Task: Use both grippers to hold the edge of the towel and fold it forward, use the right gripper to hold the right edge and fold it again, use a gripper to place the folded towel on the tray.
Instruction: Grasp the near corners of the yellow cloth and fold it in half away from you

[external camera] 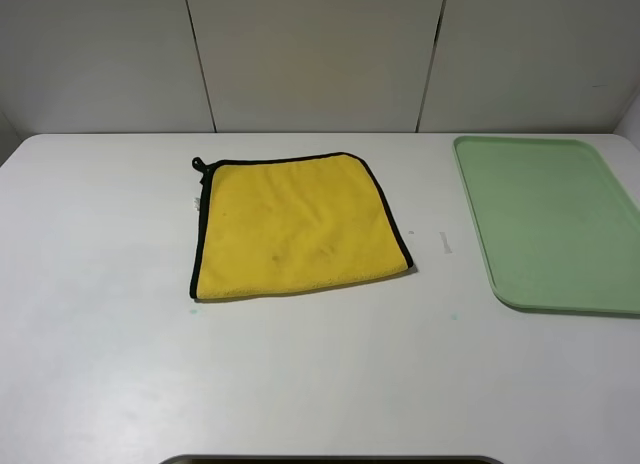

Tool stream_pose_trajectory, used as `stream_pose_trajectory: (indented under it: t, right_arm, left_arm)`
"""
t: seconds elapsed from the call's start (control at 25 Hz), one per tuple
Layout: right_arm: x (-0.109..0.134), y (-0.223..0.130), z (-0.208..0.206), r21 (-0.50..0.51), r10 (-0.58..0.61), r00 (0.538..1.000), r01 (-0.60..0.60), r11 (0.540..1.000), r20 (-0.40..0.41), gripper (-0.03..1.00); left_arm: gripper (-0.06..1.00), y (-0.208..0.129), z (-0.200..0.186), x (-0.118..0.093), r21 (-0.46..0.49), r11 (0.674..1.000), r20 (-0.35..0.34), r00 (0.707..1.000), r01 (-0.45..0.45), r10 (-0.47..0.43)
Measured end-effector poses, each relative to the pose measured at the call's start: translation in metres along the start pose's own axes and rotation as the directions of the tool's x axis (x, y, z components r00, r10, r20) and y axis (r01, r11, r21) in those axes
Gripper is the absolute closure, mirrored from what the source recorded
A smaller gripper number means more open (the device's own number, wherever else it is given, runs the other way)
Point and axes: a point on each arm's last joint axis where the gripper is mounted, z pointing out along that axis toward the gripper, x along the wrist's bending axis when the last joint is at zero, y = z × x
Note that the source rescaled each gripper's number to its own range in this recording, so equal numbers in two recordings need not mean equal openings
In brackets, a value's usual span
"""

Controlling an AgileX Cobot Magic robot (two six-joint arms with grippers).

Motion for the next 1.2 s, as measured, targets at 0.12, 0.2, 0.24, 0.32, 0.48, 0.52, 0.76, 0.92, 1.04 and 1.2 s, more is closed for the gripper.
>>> stream_pose_trajectory:
  t: [0.12,0.2,0.24,0.32,0.48,0.52,0.76,0.92,1.04,1.2]
  right_arm:
    - [0.0000,0.0000,0.0000,0.000,0.000,1.000,0.000,1.000,0.000,-0.03]
    - [0.0000,0.0000,0.0000,0.000,0.000,1.000,0.000,1.000,0.000,-0.03]
    - [0.0000,0.0000,0.0000,0.000,0.000,1.000,0.000,1.000,0.000,-0.03]
    - [0.0000,0.0000,0.0000,0.000,0.000,1.000,0.000,1.000,0.000,-0.03]
    - [0.0000,0.0000,0.0000,0.000,0.000,1.000,0.000,1.000,0.000,-0.03]
    - [0.0000,0.0000,0.0000,0.000,0.000,1.000,0.000,1.000,0.000,-0.03]
    - [0.0000,0.0000,0.0000,0.000,0.000,1.000,0.000,1.000,0.000,-0.03]
    - [0.0000,0.0000,0.0000,0.000,0.000,1.000,0.000,1.000,0.000,-0.03]
    - [0.0000,0.0000,0.0000,0.000,0.000,1.000,0.000,1.000,0.000,-0.03]
    - [0.0000,0.0000,0.0000,0.000,0.000,1.000,0.000,1.000,0.000,-0.03]
  left_arm:
    - [-0.06,0.0000,0.0000,0.0000,0.000,1.000,0.000,1.000,0.000,0.000]
    - [-0.06,0.0000,0.0000,0.0000,0.000,1.000,0.000,1.000,0.000,0.000]
    - [-0.06,0.0000,0.0000,0.0000,0.000,1.000,0.000,1.000,0.000,0.000]
    - [-0.06,0.0000,0.0000,0.0000,0.000,1.000,0.000,1.000,0.000,0.000]
    - [-0.06,0.0000,0.0000,0.0000,0.000,1.000,0.000,1.000,0.000,0.000]
    - [-0.06,0.0000,0.0000,0.0000,0.000,1.000,0.000,1.000,0.000,0.000]
    - [-0.06,0.0000,0.0000,0.0000,0.000,1.000,0.000,1.000,0.000,0.000]
    - [-0.06,0.0000,0.0000,0.0000,0.000,1.000,0.000,1.000,0.000,0.000]
    - [-0.06,0.0000,0.0000,0.0000,0.000,1.000,0.000,1.000,0.000,0.000]
    - [-0.06,0.0000,0.0000,0.0000,0.000,1.000,0.000,1.000,0.000,0.000]
